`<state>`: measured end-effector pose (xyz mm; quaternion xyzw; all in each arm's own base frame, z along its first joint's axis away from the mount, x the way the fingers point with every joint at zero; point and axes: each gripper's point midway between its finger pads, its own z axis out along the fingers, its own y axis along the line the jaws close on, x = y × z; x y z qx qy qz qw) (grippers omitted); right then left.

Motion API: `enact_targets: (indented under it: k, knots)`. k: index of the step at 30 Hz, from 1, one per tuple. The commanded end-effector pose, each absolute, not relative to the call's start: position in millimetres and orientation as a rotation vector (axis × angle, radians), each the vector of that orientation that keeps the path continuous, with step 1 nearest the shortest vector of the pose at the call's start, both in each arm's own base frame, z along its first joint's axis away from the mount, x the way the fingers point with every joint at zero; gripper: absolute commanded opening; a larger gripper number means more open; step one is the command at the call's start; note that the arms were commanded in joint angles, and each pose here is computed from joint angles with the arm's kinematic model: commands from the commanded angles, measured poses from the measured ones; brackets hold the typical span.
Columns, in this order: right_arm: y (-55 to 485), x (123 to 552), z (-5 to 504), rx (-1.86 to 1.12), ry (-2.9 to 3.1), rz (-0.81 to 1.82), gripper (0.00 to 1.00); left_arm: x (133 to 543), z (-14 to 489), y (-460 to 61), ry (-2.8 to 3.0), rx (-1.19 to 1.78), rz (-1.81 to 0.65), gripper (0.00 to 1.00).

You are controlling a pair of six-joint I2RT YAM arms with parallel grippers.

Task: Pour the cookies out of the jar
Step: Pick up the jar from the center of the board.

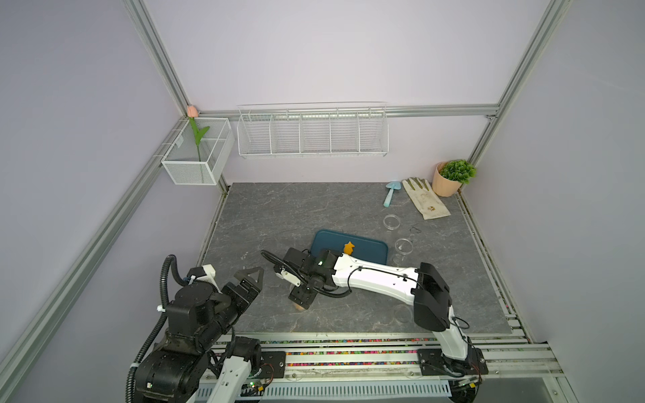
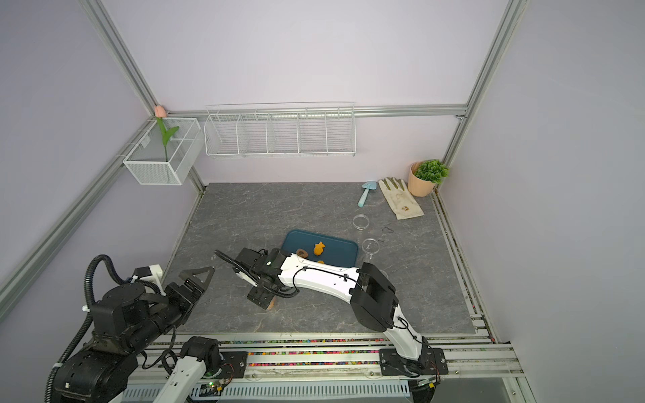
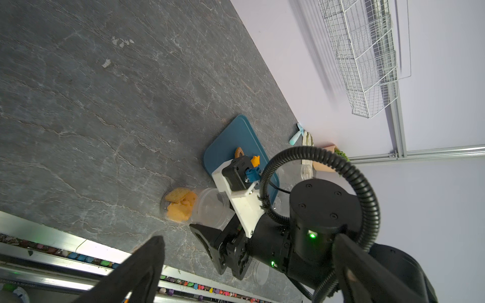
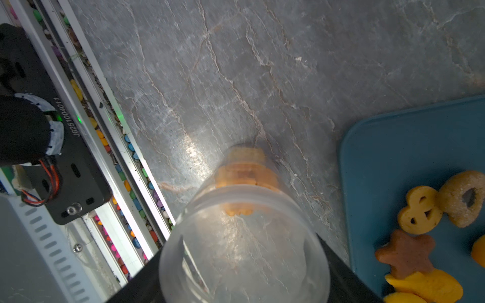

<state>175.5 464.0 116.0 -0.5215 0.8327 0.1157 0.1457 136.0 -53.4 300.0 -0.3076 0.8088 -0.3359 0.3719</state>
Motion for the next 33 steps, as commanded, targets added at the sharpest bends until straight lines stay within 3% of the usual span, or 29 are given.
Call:
enact_targets:
  k: [1, 6, 16, 27, 33]
  knots:
    - [458, 179, 141, -1.42, 2.404, 0.421, 0.7, 136, 296, -54, 2.095, -0.784, -0.847, 1.0]
    - [454, 183, 139, -1.363, 2.459, 0.477, 0.64, 136, 297, -54, 2.095, -0.781, -0.847, 1.0]
    - [440, 201, 169, -1.238, 2.481, 0.551, 0.64, 139, 299, -59, 2.094, -0.761, -0.877, 1.0]
    - [346, 262, 237, -0.698, 2.551, 0.776, 0.64, 183, 300, -117, 2.2, -0.58, -1.17, 1.0]
    - [296, 275, 256, -0.424, 2.551, 0.878, 0.64, 210, 306, -151, 2.097, -0.593, -1.439, 1.0]
